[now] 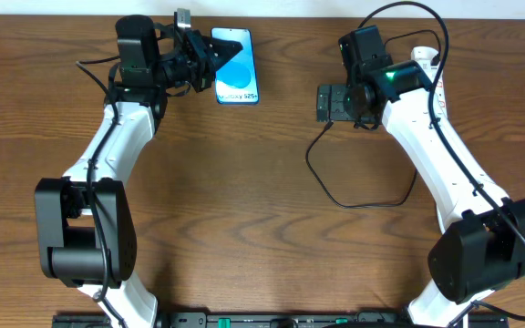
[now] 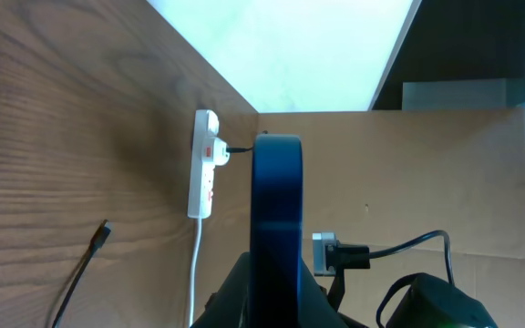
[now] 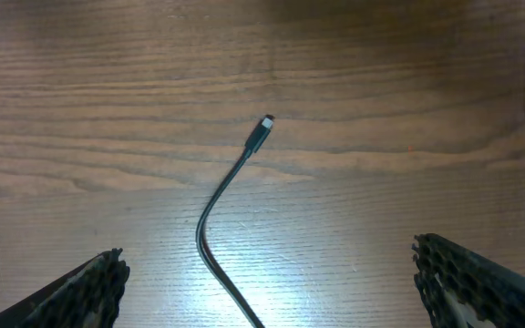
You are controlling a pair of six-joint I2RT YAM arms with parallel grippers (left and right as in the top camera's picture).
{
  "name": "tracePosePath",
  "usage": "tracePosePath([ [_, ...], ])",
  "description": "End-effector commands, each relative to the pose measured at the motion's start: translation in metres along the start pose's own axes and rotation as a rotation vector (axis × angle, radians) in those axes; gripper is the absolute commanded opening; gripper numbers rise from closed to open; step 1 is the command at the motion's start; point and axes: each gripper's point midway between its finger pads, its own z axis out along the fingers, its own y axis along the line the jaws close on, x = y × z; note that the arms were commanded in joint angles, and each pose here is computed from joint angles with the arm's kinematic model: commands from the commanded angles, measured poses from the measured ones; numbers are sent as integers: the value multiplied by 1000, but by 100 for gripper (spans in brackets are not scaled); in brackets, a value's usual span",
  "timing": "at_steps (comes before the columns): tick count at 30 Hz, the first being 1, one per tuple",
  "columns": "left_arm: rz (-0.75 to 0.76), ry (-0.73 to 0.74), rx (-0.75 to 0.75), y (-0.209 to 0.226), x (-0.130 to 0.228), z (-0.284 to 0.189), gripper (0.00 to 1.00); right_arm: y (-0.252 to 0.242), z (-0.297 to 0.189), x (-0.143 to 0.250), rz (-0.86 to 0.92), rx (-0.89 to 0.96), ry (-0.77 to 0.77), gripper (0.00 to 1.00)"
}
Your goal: Plug charger to phone and switch on socket
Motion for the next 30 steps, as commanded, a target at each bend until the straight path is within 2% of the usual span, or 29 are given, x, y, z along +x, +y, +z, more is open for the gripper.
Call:
tracePosePath([
  [1, 36, 17, 25, -13, 2, -3, 7, 6, -9, 1, -22, -1, -19, 99],
  [30, 40, 24, 28, -13, 3, -3, 7, 8, -9, 2, -27, -3, -19, 99],
])
